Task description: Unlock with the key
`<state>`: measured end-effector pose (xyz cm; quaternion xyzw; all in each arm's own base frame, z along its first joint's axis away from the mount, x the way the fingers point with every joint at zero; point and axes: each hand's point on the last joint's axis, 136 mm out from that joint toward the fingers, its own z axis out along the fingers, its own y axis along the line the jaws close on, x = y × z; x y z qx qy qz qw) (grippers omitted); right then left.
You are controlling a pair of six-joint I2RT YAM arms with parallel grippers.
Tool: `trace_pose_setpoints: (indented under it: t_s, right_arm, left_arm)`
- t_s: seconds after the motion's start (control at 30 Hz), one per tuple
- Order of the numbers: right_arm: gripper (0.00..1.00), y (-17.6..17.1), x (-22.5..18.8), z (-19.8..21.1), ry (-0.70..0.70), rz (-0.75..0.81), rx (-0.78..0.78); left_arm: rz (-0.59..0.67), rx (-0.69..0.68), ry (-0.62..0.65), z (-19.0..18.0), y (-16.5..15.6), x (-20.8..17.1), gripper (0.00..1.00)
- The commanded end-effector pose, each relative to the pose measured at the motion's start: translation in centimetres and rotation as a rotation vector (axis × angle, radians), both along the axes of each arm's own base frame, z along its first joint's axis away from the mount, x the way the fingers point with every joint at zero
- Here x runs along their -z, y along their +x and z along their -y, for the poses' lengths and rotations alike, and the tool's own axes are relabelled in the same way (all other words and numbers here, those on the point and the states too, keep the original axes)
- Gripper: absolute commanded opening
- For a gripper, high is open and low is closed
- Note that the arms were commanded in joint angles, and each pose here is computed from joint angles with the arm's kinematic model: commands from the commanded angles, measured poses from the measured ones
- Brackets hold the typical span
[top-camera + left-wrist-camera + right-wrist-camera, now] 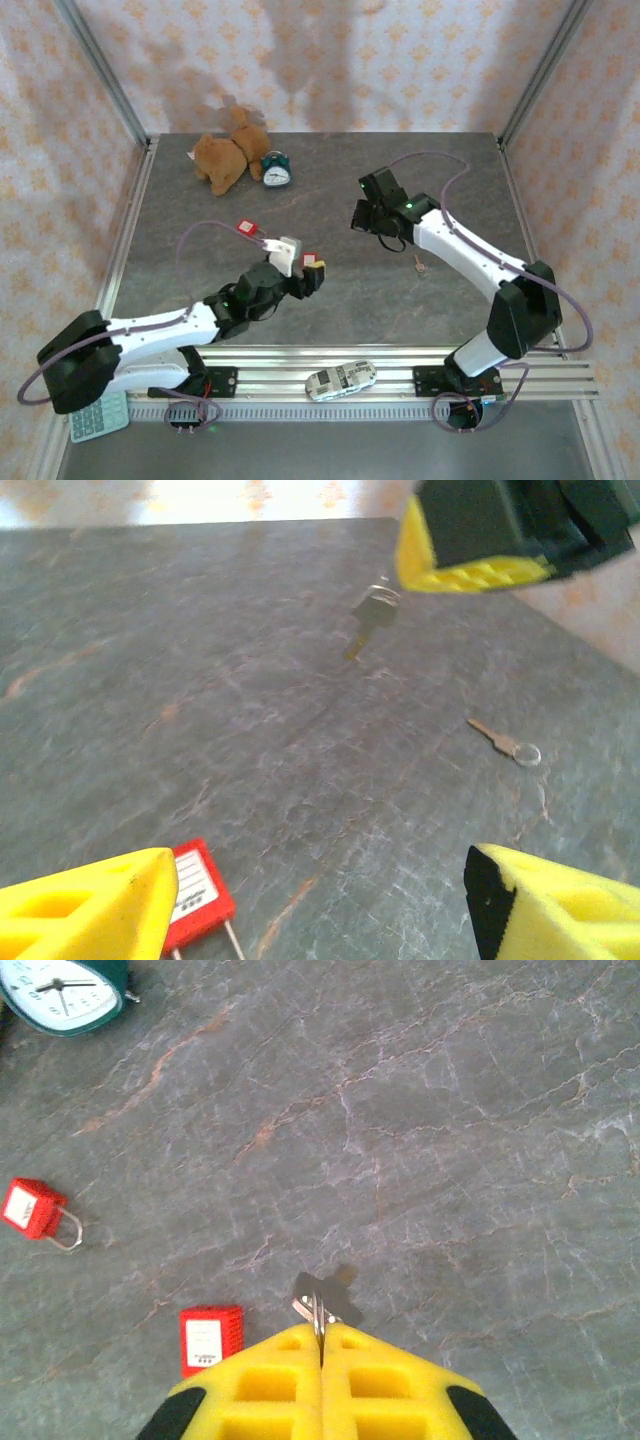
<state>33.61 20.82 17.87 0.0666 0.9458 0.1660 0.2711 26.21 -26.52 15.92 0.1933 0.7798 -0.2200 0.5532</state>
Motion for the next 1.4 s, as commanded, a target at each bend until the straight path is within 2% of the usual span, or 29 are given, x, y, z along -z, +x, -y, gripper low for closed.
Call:
trace_pose_setpoints:
  t_s: [0.0,0.17,0.3,0.37,0.43,0.53,0.67,0.8,1.03,1.13,1.23,1.37]
  right_arm:
    - [0.05,-1.3,-0.9,0.7,0.015,0.009,-0.01]
    - [0.05,-2.6,-1.6,1.9,0.003,0.028,-0.006]
    - [0.05,-3.3,-1.9,3.0,-0.022,0.044,0.0]
    - [0.05,-3.5,-1.9,3.2,-0.027,0.048,0.0]
    - [0.05,-3.7,-1.9,3.3,-0.018,0.056,-0.002]
    - [0.06,-3.8,-2.1,3.2,-0.009,0.065,-0.01]
    - [0.05,-3.9,-2.7,2.4,0.02,0.069,-0.048]
    - [0.06,-4.7,-3.3,0.4,0.1,0.065,-0.152]
    - [0.06,-5.9,-3.8,-1.7,0.21,0.047,-0.25]
    - [0.06,-6.4,-4.5,-1.8,0.232,0.059,-0.266]
    - [0.06,-6.9,-4.8,-1.9,0.252,0.057,-0.28]
    - [0.06,-7.2,-4.7,-2.4,0.28,0.041,-0.295]
  left_arm:
    - [0.259,0.122,0.085,2.6,0.0,-3.0,0.77]
    - [0.308,0.215,0.128,4.8,0.0,-2.6,0.8]
    - [0.323,0.289,0.089,6.0,-0.8,-3.2,0.82]
    - [0.307,0.339,0.1,6.5,-1.4,-2.9,0.81]
    - [0.279,0.393,0.117,7.1,-2.0,-2.2,0.88]
    - [0.232,0.406,0.084,7.8,-2.0,-2.6,0.87]
    - [0.258,0.379,0.1,7.4,-1.6,-2.3,0.85]
    - [0.29,0.361,0.118,6.9,-1.4,-2.3,0.82]
    - [0.296,0.387,0.132,7.2,-1.1,-1.7,0.66]
    - [0.298,0.326,0.067,6.2,0.2,-2.2,0.58]
    - [0.318,0.273,-0.052,5.2,1.4,-3.3,0.58]
    - [0.297,0.311,-0.059,6.2,1.5,-2.3,0.6]
